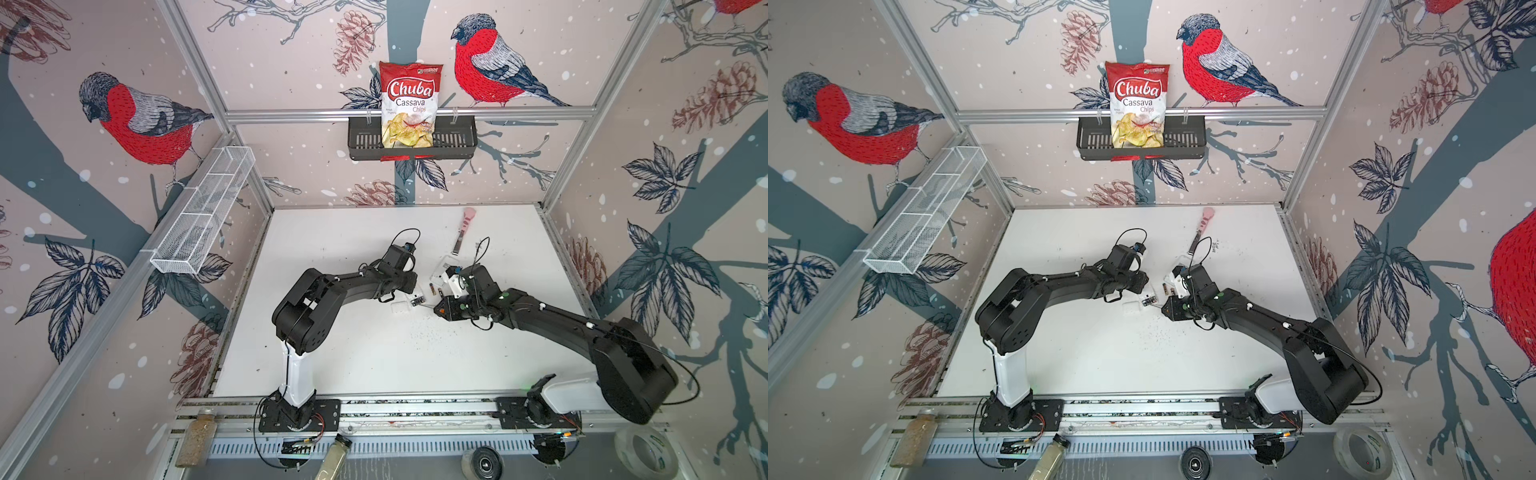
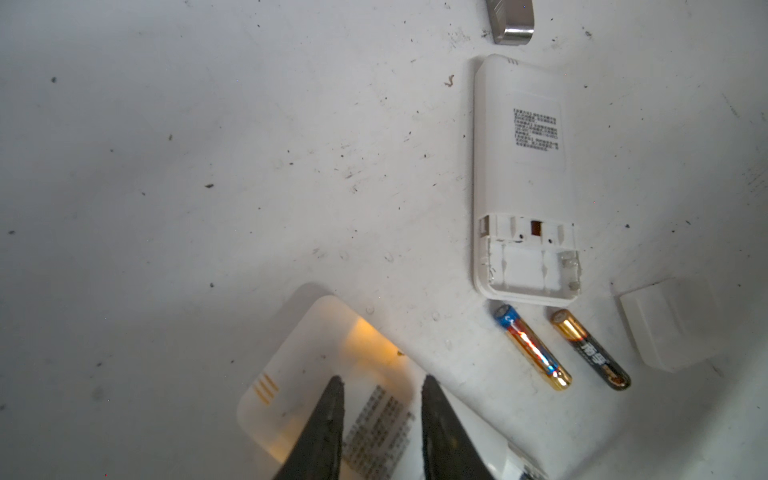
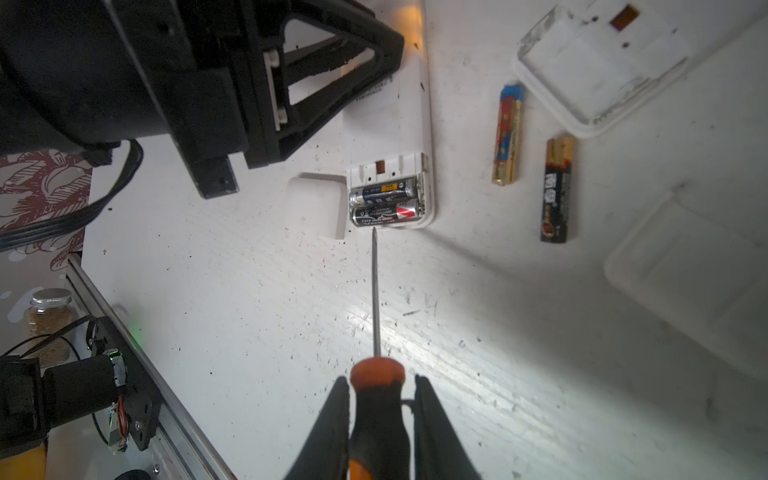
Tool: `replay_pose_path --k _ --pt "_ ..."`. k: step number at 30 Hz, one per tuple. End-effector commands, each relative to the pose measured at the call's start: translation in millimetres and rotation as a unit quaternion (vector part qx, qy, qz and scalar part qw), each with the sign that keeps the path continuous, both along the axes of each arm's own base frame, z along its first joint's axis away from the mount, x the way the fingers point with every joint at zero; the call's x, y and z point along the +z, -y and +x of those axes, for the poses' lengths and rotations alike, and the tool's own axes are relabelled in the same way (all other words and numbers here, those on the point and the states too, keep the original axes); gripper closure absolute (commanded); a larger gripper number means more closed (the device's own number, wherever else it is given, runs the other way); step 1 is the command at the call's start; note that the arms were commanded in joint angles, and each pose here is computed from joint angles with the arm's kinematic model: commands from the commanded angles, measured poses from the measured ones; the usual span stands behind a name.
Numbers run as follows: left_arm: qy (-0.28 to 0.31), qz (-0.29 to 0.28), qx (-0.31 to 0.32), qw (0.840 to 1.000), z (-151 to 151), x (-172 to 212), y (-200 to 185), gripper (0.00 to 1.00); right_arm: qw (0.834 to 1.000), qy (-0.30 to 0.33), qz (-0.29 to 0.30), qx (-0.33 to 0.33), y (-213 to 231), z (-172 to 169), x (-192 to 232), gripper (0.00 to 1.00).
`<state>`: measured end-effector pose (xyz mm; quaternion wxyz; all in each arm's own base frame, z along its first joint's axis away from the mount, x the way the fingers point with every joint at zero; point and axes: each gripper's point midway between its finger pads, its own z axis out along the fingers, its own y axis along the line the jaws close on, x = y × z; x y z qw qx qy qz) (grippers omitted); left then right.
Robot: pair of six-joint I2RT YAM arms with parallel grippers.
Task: Unload the batteries from the remote control
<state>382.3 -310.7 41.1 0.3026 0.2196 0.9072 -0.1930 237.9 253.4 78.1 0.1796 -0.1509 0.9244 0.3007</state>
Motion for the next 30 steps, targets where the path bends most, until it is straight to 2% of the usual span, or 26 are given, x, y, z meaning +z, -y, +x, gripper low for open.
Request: replay_pose_path --k 1,30 --pt "-0.047 0.022 -0.001 0.999 -18 -20 -9 0.68 1.0 0.012 -0.006 -0.002 1 5 -2 0.93" --pt "-0.059 0.018 -0.002 0.998 -25 -30 -9 0.74 0.999 0.027 -0.003 -0.024 6 20 3 0.97"
